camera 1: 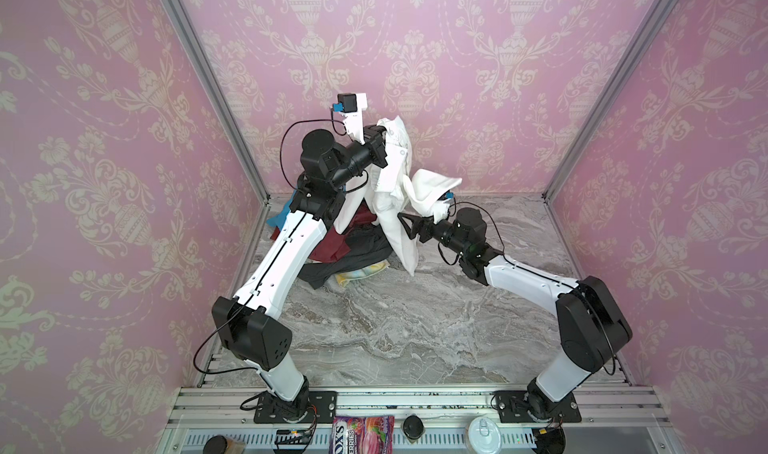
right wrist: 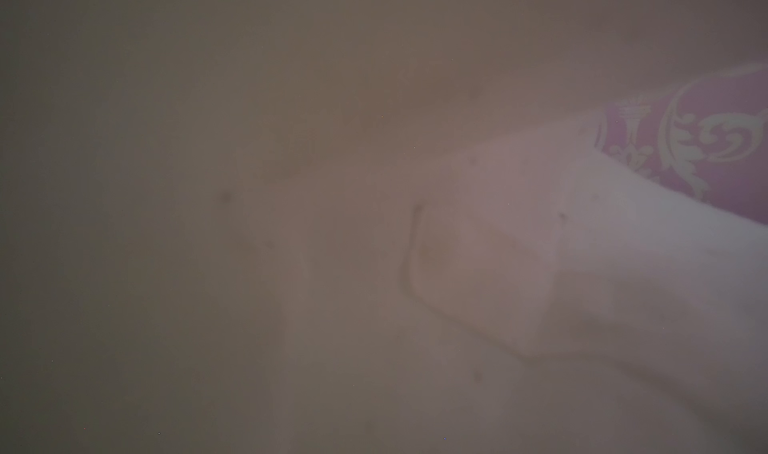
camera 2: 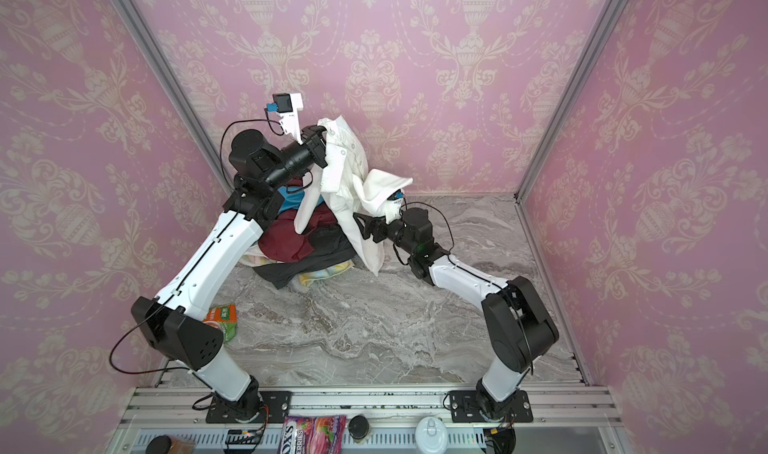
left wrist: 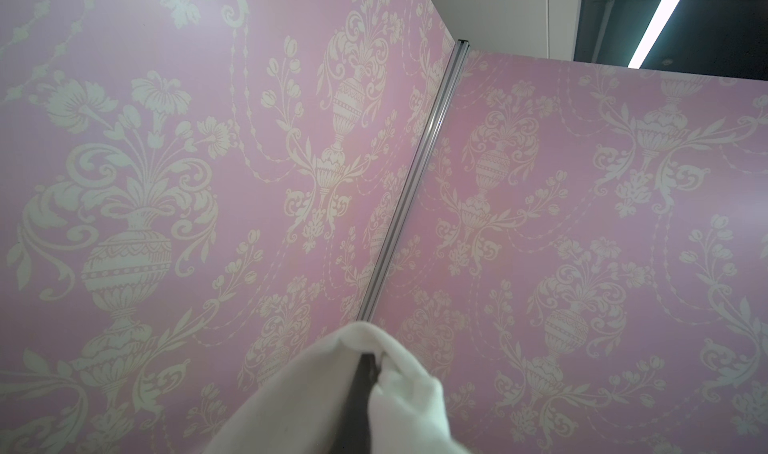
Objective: Pick out a specific cloth from the pile
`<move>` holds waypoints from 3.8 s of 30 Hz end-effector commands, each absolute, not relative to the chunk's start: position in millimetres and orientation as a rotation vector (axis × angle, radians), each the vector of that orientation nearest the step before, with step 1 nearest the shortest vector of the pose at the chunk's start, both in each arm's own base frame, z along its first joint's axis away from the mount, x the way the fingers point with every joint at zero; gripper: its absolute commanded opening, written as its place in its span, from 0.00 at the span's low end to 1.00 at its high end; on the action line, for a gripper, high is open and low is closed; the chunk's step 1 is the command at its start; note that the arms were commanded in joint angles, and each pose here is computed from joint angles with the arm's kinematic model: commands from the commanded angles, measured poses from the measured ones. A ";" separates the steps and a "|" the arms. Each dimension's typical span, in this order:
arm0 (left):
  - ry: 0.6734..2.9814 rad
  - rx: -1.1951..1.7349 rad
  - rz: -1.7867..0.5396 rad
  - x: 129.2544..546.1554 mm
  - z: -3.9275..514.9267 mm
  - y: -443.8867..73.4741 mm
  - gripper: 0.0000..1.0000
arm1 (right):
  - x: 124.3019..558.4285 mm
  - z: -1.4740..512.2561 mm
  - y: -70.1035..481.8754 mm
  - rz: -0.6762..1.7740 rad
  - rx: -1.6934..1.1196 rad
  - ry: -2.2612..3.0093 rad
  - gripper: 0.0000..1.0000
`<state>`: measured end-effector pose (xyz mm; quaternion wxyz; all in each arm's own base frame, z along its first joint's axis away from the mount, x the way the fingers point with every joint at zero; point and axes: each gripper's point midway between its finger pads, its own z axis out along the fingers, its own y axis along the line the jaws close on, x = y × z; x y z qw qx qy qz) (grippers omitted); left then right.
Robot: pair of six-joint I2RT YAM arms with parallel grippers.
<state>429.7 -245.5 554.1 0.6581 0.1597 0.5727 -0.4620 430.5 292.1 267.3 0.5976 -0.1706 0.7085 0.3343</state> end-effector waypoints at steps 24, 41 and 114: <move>1.279 0.395 -1.269 387.1 578.0 -287.3 0.00 | 477.2 329.2 341.2 0.640 -0.341 1.116 1.00; 1.469 0.300 -1.179 374.8 516.7 -261.3 0.00 | 503.6 393.5 341.6 0.735 -0.130 1.078 0.00; 1.893 0.120 -0.979 428.6 322.7 -207.6 0.98 | 461.4 319.8 -53.4 0.519 0.750 1.672 0.00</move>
